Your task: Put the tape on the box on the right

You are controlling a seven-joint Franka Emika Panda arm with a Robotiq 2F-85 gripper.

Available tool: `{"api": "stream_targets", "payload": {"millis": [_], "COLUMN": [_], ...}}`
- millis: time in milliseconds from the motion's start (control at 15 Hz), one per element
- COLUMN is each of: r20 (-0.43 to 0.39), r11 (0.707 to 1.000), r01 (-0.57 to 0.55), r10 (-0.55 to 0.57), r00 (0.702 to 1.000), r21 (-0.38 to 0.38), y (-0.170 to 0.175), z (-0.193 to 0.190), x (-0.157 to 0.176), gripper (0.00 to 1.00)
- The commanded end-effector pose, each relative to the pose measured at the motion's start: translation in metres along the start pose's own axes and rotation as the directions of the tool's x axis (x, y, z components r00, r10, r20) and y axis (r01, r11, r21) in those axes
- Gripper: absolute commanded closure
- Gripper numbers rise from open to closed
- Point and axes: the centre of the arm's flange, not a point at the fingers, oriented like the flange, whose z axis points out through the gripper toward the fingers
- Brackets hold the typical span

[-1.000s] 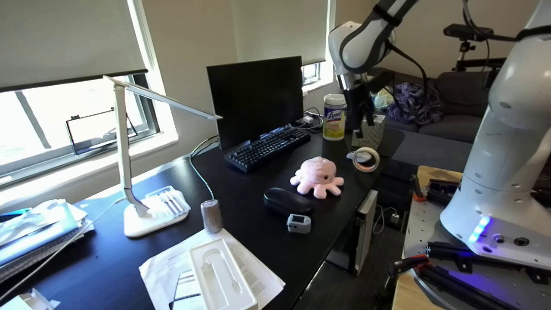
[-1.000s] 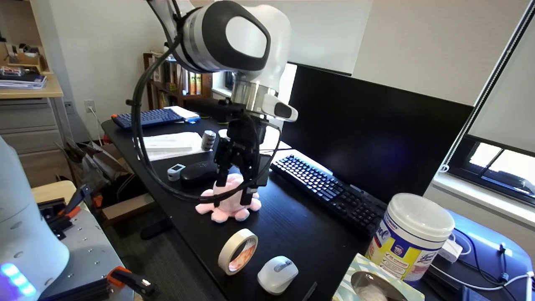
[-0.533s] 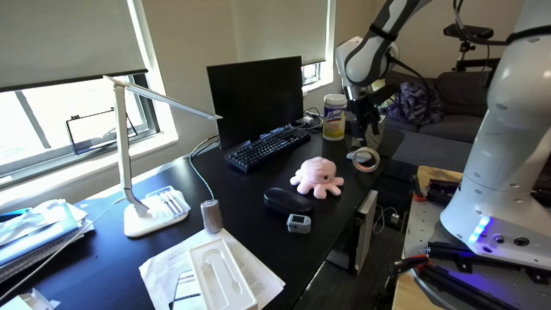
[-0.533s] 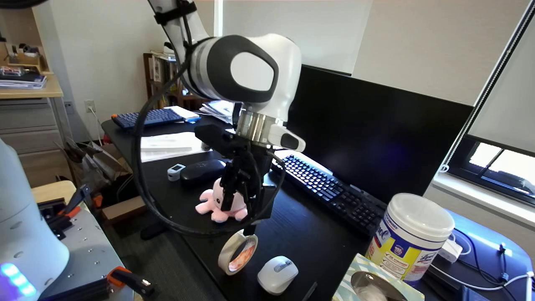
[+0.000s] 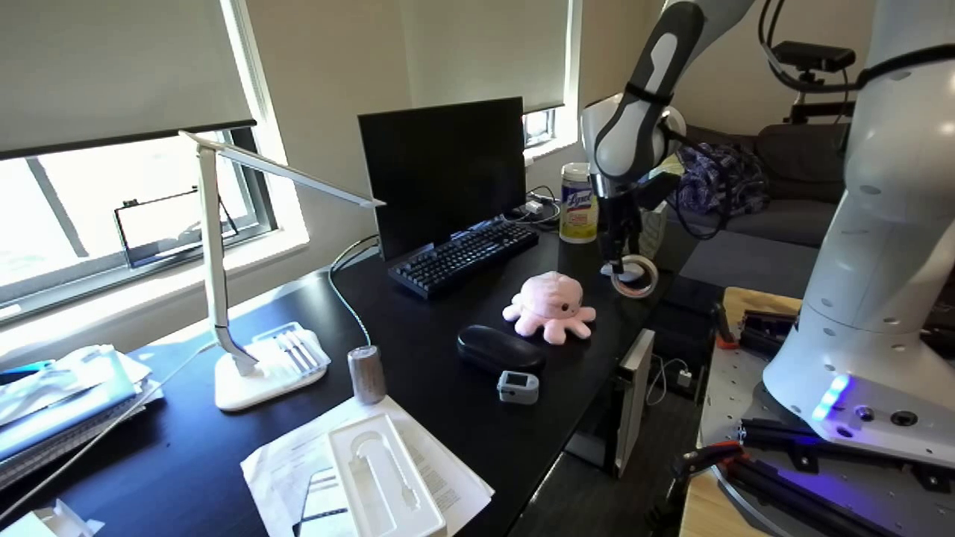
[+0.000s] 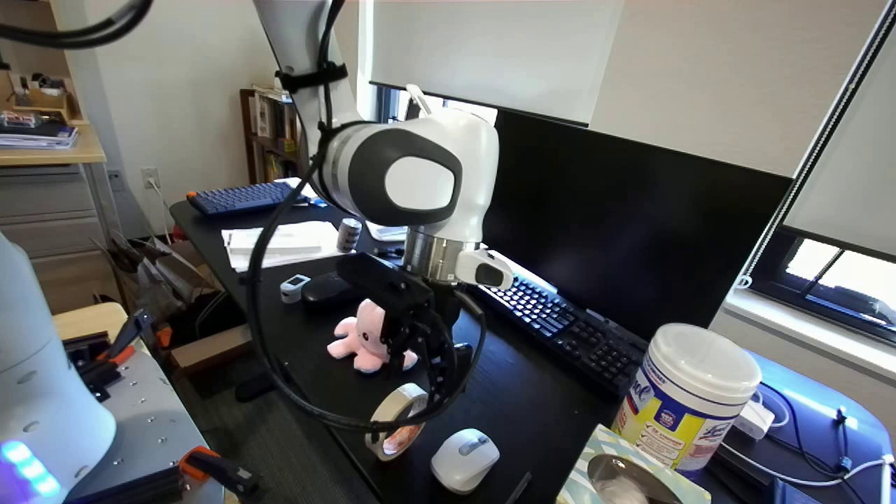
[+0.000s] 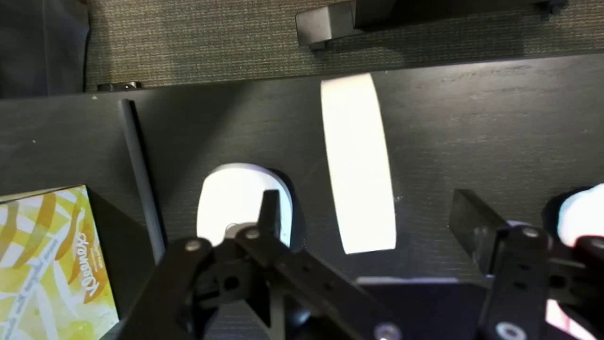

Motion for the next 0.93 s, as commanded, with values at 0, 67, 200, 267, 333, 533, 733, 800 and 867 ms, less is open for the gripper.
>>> {"api": "stream_targets", "payload": {"millis": [0, 67, 200, 267, 333, 533, 733, 800, 867], "r20": [-0.028, -0.028, -0.021, -0.010, -0.007, 0.020, 0.010, 0.005, -0.014], "r11": [0.997, 0.996, 0.993, 0.993, 0.993, 0.996, 0.999, 1.000, 1.000], "r01": [0.073, 0.085, 0.114, 0.114, 0.117, 0.085, 0.053, 0.028, -0.008], "r10": [-0.073, -0.085, -0.114, -0.114, -0.117, -0.085, -0.053, -0.028, 0.008], "r00": [0.997, 0.996, 0.993, 0.993, 0.993, 0.996, 0.999, 1.000, 1.000], "r21": [0.026, 0.025, 0.023, 0.016, 0.012, -0.008, 0.001, -0.007, -0.011], "y": [0.005, 0.005, 0.004, 0.003, 0.004, 0.011, 0.029, 0.036, 0.045], "z": [0.016, 0.017, 0.018, 0.017, 0.015, -0.003, -0.036, -0.049, -0.065], "x": [0.011, 0.012, 0.013, 0.012, 0.011, 0.006, -0.002, -0.003, -0.005], "gripper": [0.40, 0.47, 0.61, 0.67, 0.74, 0.93, 0.93, 0.93, 0.93]}}
